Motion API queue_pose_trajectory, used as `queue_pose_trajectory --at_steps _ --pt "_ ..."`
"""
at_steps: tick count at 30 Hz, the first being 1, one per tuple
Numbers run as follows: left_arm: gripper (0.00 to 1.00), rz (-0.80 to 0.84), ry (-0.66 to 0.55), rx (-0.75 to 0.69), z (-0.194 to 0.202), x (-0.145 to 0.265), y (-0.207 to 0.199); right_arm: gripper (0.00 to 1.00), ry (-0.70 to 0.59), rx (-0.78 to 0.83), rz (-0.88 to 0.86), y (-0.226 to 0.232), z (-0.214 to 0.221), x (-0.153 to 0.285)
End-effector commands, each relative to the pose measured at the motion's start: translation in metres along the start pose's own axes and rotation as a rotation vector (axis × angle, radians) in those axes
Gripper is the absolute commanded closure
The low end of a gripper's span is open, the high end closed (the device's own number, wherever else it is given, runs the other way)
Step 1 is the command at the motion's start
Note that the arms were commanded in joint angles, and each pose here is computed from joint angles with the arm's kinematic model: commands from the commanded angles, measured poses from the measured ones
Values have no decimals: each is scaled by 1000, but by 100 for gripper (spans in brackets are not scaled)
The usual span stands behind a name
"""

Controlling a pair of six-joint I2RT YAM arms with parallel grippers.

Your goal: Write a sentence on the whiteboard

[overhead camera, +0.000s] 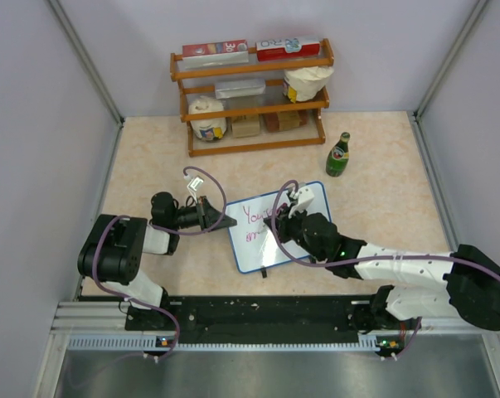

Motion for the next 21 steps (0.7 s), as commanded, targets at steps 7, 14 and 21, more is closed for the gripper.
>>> queue_pose_trajectory --at_steps 7,14,21 --pt "100 -63 -51 -82 -5 2 11 100 31 8 6 -9 7 2" --pt "100 -61 -51 -81 -5 1 11 100 0 12 -15 -3 -4 4" --pt "100 -62 -50 -81 -5 2 11 100 -61 -8 -51 9 -23 9"
Point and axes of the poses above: each gripper's point midway between its finger pads, its own x axis back along the fingers, its own y axis along the line the jaws close on, z = x × y, the point moved 8 cm from there along x, back along the fingers, and after that the axes turned 14 degrees about -x, right-handed, at the moved point
